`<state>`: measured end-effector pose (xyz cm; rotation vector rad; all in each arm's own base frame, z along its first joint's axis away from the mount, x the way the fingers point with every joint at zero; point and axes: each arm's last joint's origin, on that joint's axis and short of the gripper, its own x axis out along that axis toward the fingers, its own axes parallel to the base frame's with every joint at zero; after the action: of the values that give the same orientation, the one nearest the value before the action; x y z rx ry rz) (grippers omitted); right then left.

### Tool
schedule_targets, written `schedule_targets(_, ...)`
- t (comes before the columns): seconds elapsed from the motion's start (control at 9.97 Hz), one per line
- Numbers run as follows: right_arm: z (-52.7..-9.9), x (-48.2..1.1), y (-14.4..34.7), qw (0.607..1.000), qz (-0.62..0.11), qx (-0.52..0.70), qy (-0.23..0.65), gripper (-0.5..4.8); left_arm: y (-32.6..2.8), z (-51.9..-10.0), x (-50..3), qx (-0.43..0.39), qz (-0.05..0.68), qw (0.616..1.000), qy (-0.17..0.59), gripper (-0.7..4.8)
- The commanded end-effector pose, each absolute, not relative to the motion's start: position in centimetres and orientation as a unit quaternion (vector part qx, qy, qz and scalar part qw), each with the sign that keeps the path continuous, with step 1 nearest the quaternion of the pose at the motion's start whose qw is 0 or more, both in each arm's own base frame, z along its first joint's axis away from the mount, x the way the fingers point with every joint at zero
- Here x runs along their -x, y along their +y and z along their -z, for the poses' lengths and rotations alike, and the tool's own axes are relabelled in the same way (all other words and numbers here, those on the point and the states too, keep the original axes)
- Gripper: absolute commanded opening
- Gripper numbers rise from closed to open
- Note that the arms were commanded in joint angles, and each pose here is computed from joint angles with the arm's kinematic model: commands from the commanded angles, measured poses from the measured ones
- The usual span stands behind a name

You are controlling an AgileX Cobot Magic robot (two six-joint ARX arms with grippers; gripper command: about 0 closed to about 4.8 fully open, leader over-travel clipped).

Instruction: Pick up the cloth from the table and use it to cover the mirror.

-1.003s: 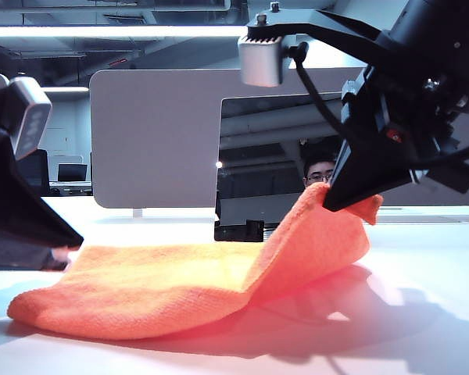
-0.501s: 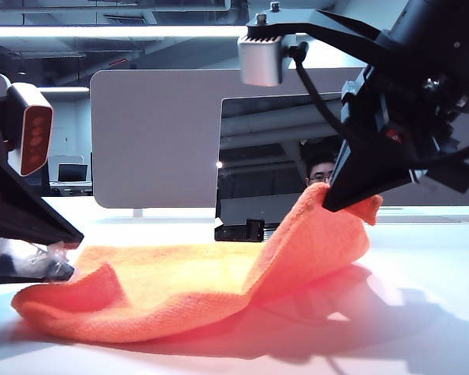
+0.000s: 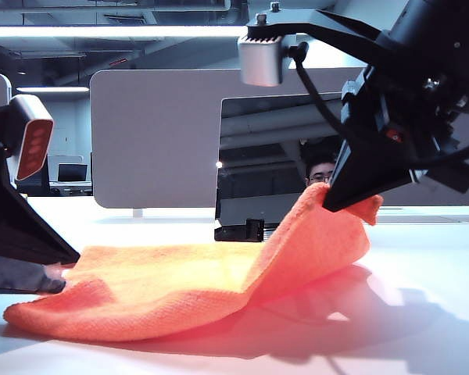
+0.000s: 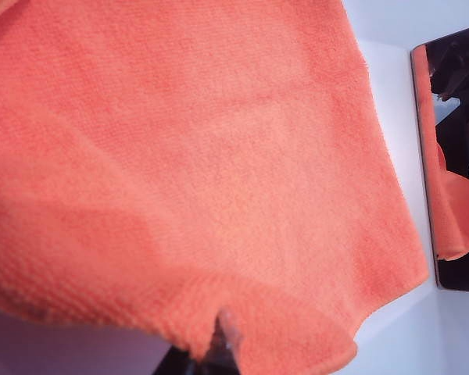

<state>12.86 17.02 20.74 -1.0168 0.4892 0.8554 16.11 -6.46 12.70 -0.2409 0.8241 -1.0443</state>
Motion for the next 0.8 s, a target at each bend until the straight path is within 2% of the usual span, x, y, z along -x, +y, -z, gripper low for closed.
schedule_targets(0.1, -20.95, -12.87, 17.09, 0.763, -0.394, 0.461, 0.221, -0.06, -6.48, -12.35, -16.35, 0.096, 0.482, 0.783, 0.382, 2.48)
schedule_targets(0.4, -20.93, -12.86, 17.08, 0.764, -0.394, 0.460, 0.222, -0.06, -6.54, -11.94, -16.57, 0.098, 0.481, 0.781, 0.386, 2.51)
schedule_targets(0.7, -20.86, -12.82, 17.01, 0.762, -0.394, 0.461, 0.227, -0.06, -6.43, -11.87, -16.77, 0.081, 0.452, 0.799, 0.387, 2.51)
schedule_targets(0.8, -20.85, -12.79, 17.03, 0.760, -0.399, 0.459, 0.227, -0.06, -6.44, -11.92, -16.85, 0.078, 0.450, 0.803, 0.383, 2.75)
